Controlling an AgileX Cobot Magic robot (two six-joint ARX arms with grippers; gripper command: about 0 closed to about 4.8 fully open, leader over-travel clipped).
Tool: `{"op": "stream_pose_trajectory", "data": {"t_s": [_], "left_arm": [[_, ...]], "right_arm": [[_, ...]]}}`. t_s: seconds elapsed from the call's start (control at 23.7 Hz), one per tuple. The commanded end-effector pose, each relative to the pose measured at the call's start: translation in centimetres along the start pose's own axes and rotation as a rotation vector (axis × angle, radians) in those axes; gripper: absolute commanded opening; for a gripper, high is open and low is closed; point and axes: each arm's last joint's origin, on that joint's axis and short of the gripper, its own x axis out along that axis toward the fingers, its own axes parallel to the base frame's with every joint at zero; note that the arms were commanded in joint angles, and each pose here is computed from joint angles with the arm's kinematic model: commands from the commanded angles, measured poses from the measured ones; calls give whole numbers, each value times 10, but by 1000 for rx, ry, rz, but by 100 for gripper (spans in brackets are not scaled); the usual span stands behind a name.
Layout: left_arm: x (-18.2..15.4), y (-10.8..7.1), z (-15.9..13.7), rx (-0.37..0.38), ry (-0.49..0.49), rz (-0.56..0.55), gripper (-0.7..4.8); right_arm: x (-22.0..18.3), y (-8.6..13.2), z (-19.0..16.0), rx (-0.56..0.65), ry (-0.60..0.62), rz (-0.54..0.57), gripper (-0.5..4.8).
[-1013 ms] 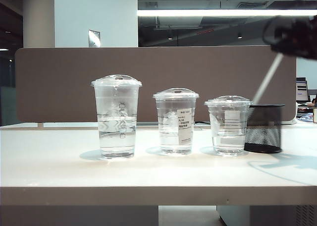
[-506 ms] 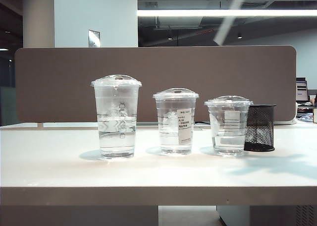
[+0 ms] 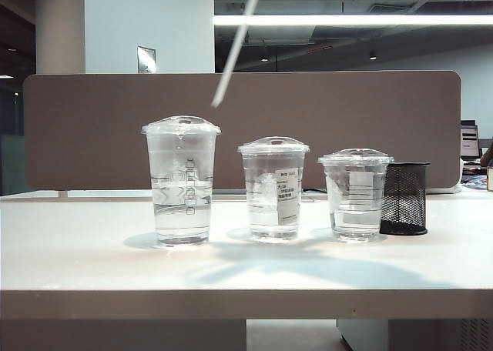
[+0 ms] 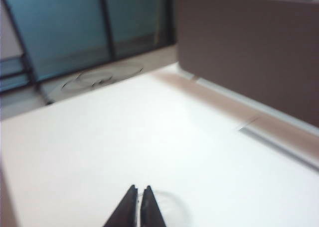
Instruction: Pick up the straw and insert it into the large coffee cup.
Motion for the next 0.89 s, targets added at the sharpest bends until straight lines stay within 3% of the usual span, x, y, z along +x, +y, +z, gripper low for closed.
{"op": "stream_pose_trajectory", "data": {"t_s": [0.04, 0.55, 0.89], "left_arm": [[0, 0, 1, -4, -11, 1, -3], [-1, 0, 1, -4, -12, 1, -3], [-1, 0, 1, -4, -12, 1, -3]], "right_arm": [[9, 10, 1, -17, -34, -4, 8], [20, 17, -3, -21, -50, 3, 8], [22, 34, -6, -15, -15, 77, 8]]}}
